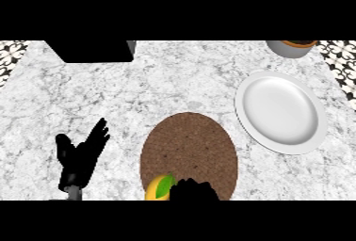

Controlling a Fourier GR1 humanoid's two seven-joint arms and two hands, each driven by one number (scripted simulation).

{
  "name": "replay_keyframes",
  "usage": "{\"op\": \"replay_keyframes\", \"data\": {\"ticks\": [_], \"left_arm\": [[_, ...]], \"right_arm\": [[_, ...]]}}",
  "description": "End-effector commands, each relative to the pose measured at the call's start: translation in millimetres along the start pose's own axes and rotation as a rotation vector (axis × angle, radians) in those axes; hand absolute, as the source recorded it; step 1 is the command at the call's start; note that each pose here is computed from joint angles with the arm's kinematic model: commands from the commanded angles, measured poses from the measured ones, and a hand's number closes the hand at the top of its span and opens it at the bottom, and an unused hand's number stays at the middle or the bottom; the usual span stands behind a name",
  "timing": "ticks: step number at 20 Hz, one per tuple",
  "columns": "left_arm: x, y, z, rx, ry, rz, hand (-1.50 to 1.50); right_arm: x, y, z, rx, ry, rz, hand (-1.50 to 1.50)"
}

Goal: Pick the cupcake from the placemat and place it in the plate

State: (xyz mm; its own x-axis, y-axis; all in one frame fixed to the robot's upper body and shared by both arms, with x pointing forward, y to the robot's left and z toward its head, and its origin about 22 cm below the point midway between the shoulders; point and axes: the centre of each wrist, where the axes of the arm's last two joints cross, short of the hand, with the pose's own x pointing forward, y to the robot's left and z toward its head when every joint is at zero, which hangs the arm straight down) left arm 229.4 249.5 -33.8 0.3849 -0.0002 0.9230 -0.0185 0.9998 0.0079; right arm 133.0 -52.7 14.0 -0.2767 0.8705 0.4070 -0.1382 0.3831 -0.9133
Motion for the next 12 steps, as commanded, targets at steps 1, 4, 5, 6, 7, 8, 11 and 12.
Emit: {"op": "replay_keyframes", "data": {"ticks": [1, 4, 5, 6, 7, 8, 11, 12], "left_arm": [[0.7, 14.7, 0.4, 0.005, -0.011, -0.001, 0.0], [7.8, 0.2, -7.5, -0.004, -0.01, 0.004, 0.0], [-8.3, -12.0, -4.4, -0.008, -0.013, -0.005, 0.0], [0.8, -8.0, -5.1, 0.002, -0.014, 0.002, 0.0], [-1.0, -7.7, -4.6, -0.001, -0.001, 0.003, 0.0], [6.4, -14.0, -8.8, -0.006, 0.003, 0.011, 0.0], [-3.6, -18.3, -2.3, -0.014, 0.001, 0.003, 0.0], [-3.1, -9.1, 3.4, -0.018, -0.008, -0.013, 0.0]], "right_arm": [[15.0, -24.0, 19.2, -0.259, -0.053, -0.073, 1.5], [9.2, -38.6, 39.4, -0.351, -0.015, -0.122, 1.5], [12.7, -30.8, 30.7, -0.388, 0.024, -0.172, 1.5], [22.1, -43.2, 30.7, -0.427, 0.052, -0.195, 1.5], [19.1, -52.4, 26.2, -0.437, 0.07, -0.2, 1.5], [11.7, -49.0, 29.9, -0.487, 0.091, -0.24, 1.5], [-12.6, -53.8, 27.6, -0.555, 0.136, -0.275, 1.5], [-14.5, -49.4, 31.1, -0.536, 0.167, -0.309, 1.5]]}}
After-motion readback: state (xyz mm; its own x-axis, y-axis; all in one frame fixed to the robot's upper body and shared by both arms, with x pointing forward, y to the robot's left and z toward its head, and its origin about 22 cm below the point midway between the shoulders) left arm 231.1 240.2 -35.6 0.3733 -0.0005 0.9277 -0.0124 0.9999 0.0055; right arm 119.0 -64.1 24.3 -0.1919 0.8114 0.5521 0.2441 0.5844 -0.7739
